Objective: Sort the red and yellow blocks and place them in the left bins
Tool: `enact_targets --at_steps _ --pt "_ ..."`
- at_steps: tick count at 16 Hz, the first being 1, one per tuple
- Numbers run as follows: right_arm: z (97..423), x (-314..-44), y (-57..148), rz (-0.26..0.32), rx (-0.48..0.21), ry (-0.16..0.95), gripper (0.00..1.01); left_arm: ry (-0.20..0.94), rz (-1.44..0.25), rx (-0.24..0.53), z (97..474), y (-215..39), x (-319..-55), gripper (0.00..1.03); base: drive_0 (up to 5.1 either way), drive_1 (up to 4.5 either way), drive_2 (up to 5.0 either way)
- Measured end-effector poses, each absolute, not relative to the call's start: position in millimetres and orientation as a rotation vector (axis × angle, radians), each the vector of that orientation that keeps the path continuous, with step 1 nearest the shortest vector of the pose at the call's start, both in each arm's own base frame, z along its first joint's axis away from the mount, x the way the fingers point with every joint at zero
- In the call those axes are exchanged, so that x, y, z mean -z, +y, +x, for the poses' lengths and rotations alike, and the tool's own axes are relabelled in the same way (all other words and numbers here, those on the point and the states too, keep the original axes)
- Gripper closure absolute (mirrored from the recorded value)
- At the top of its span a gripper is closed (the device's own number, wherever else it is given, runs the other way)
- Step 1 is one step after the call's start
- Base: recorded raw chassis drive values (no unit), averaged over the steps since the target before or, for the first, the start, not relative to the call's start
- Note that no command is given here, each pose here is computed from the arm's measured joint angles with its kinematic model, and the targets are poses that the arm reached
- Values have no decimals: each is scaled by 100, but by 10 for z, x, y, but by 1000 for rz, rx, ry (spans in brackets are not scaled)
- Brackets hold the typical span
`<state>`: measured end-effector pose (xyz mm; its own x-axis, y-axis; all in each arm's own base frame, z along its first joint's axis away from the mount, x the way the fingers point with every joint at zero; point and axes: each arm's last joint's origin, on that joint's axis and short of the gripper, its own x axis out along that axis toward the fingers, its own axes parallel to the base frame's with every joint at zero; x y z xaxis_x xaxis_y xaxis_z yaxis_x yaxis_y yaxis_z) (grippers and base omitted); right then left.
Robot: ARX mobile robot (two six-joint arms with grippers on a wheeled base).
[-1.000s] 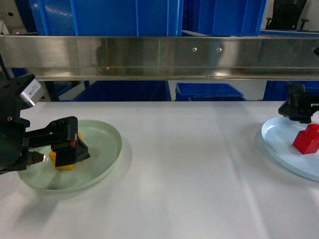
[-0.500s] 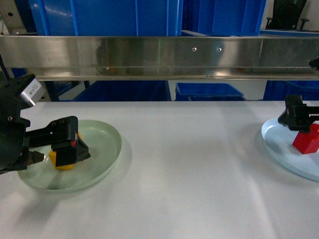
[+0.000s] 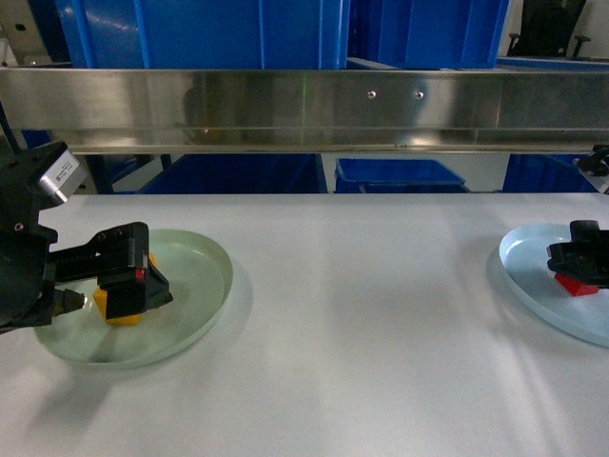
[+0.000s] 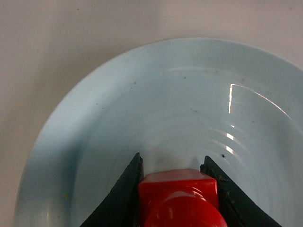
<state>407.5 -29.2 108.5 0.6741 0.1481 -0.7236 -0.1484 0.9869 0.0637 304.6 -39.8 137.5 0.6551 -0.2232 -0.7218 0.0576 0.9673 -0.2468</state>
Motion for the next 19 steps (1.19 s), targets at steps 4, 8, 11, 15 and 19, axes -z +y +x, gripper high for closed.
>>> enact_targets --at_steps 4,8,11,15,19 --pt "3894 -1648 -212 44 -165 681 72 843 -209 161 3046 -398 -1375 5 0 0 0" --pt "3475 -2388 -83 113 -168 498 72 843 -209 161 3046 -398 -1375 5 0 0 0" --pt "3225 -2442 -15 168 -155 498 72 843 -209 161 3046 -398 -1375 5 0 0 0" --pt "3285 -2305 60 184 -160 535 72 849 -179 181 3100 -415 -1346 5 0 0 0" --pt "3302 -2220 128 204 -168 554 72 812 -6 229 3310 -389 -1284 5 0 0 0"
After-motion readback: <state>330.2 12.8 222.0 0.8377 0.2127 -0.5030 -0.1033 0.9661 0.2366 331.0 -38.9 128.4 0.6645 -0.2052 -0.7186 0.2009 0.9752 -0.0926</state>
